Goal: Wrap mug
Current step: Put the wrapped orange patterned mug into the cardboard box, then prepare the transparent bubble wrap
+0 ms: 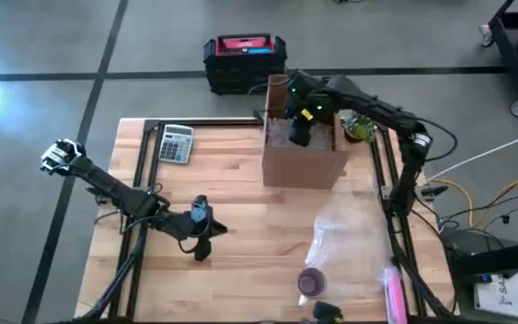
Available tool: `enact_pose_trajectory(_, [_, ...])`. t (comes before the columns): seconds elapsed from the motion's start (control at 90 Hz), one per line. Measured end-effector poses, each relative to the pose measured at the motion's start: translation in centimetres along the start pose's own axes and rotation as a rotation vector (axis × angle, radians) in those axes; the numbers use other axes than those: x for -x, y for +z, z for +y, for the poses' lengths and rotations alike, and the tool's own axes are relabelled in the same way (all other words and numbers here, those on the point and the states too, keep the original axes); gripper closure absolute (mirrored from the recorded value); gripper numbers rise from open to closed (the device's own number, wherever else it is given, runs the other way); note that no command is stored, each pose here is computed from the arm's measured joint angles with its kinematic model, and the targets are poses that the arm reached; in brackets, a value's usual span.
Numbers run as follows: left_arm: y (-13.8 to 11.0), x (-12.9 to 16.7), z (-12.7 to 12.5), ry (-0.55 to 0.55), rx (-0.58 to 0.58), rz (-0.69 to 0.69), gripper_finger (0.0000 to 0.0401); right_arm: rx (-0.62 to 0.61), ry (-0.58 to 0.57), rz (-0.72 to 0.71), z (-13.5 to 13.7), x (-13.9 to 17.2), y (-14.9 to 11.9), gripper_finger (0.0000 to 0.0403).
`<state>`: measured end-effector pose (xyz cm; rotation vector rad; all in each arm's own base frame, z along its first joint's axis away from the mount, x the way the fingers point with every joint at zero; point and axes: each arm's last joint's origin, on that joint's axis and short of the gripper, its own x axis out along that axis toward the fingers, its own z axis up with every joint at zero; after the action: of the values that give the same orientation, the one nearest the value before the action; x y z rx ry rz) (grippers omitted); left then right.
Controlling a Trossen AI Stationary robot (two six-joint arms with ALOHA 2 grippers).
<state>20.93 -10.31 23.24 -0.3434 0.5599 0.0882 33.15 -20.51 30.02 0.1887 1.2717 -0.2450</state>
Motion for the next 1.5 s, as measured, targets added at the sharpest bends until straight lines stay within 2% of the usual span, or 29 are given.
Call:
enact_pose_trajectory(0.289, [0.0, 0.0, 0.0, 0.000, 0.000, 0.000, 0.0379, 0.011, 0.041, 0.132, -0.5, -5.0, 0.0, 0.0353])
enact_pose_trajectory(0.489, [0.0, 0.0, 0.0, 0.000, 0.000, 0.001, 0.0379, -0.006, 0.064, 0.197, -0.4, -7.2, -0.1, 0.0264])
enact_pose_trajectory(0.656, [0.0, 0.0, 0.0, 0.000, 0.000, 0.001, 0.0379, -0.013, 0.064, 0.205, -0.4, -6.9, -0.1, 0.0184])
enact_pose_trajectory(0.744, [0.0, 0.0, 0.0, 0.000, 0.000, 0.000, 0.0379, -0.025, 0.055, 0.191, -0.2, -5.0, 0.0, 0.0151])
enact_pose_trajectory(0.867, [0.0, 0.0, 0.0, 0.000, -0.001, 0.001, 0.0379, -0.031, 0.035, 0.121, 0.2, 0.0, 0.0, 0.0120])
enact_pose_trajectory(0.989, [0.0, 0.0, 0.0, 0.000, -0.003, 0.000, 0.0379, -0.043, 0.009, 0.007, 1.3, 5.0, -0.4, 0.0102])
enact_pose_trajectory(1.122, [0.0, 0.0, 0.0, 0.000, -0.003, 0.001, 0.0379, -0.064, -0.005, -0.129, 3.0, 10.3, -2.1, 0.0094])
enact_pose_trajectory(1.211, [0.0, 0.0, 0.0, 0.000, -0.003, 0.001, 0.0379, -0.069, 0.015, -0.192, 4.8, 12.9, -3.6, 0.0097])
enact_pose_trajectory(1.322, [0.0, 0.0, 0.0, -0.001, -0.002, 0.001, 0.0379, -0.041, 0.118, -0.234, 8.0, 14.8, -5.7, 0.0105])
enact_pose_trajectory(1.5, [0.0, 0.0, 0.0, -0.003, 0.000, 0.003, 0.0379, 0.025, 0.233, -0.208, 13.9, 15.6, -9.8, 0.0123])
